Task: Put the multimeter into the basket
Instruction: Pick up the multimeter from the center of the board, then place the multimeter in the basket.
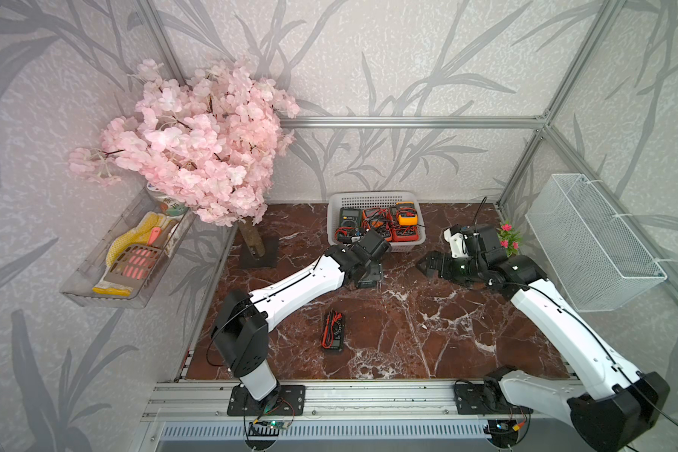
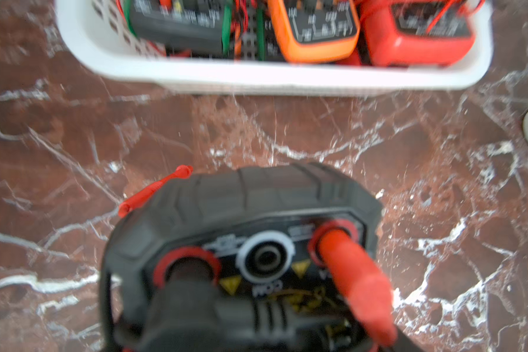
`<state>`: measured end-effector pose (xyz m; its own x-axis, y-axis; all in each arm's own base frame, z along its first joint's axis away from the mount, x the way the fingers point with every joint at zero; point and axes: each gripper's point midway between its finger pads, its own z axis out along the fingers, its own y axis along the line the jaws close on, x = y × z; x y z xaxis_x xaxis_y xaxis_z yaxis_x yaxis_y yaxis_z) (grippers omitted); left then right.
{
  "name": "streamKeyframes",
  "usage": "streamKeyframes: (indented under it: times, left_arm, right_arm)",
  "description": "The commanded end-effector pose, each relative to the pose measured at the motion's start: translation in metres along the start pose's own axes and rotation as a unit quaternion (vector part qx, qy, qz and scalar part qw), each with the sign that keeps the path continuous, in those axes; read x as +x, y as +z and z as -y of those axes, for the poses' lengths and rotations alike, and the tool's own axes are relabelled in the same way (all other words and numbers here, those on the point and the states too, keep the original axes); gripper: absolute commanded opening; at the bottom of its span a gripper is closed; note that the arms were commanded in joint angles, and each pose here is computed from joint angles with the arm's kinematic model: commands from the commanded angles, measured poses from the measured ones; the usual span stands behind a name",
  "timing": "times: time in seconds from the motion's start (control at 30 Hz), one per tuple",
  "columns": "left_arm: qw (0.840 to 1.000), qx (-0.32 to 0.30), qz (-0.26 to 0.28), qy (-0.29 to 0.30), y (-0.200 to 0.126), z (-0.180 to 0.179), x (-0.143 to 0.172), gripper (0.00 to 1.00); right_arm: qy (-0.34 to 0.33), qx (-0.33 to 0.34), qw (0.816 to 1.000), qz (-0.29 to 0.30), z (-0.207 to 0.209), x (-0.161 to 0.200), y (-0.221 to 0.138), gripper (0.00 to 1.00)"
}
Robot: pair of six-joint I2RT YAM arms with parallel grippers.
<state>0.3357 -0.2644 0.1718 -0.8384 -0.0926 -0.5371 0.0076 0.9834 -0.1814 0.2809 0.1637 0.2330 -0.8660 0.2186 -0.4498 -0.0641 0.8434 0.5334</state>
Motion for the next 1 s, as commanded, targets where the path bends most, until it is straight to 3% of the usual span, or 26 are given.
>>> streamKeyframes:
  times: [0.0,0.53,0.97]
  left_arm:
    - [1.0,0.006,0.021,0.014,-0.002,0.004,-0.031,0.47]
    - [0.998,0.032,0.053,0.002,0.033,0.013,-0.133,0.48]
    - [0.995,0.077,0.053,-0.017,0.077,0.045,-0.173,0.49]
  right_arm:
    - [-0.001,-0.027,0.999,0.017,-0.012,-0.009,0.0,0.99]
    - [0.013,-0.043,0.999,0.032,-0.023,-0.031,0.017,0.99]
    - [0.012,-0.028,0.999,0.016,-0.014,-0.029,0.037,0.99]
